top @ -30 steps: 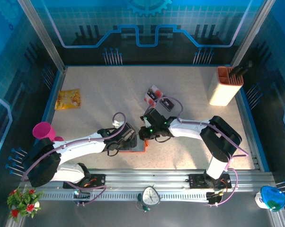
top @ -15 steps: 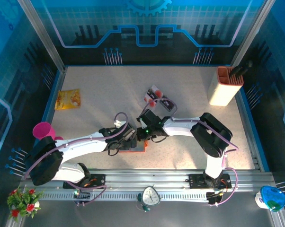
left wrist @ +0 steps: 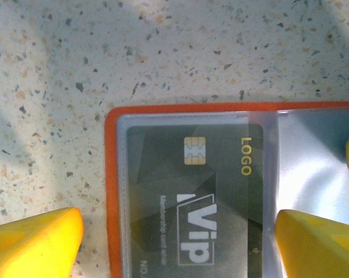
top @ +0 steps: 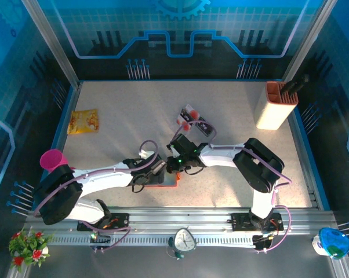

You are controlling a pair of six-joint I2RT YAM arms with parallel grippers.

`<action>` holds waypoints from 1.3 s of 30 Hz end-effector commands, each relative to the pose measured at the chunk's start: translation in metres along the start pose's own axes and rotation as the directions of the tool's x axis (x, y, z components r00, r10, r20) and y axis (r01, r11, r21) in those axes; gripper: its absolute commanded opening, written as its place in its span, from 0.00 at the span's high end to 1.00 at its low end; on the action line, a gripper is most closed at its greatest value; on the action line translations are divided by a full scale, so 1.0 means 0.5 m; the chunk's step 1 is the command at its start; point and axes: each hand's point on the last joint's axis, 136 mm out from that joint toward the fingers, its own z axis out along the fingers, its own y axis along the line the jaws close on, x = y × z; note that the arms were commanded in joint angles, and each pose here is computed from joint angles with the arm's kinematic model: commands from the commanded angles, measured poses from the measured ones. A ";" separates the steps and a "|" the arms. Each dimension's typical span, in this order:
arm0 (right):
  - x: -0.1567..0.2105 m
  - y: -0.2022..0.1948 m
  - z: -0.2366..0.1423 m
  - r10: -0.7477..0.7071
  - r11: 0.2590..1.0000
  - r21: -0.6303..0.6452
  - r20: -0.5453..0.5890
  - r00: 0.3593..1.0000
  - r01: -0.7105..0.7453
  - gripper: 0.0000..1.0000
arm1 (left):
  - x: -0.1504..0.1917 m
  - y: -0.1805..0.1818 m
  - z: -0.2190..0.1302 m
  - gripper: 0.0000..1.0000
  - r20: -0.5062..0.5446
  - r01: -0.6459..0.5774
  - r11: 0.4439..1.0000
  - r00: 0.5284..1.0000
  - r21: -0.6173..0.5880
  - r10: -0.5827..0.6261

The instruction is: Put the credit cards into the card holder

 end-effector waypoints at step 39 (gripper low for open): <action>-0.011 0.047 -0.022 0.096 0.986 -0.138 0.023 0.995 -0.092 0.66 | -0.018 0.018 -0.043 0.14 0.066 0.069 0.997 0.995 0.042 -0.071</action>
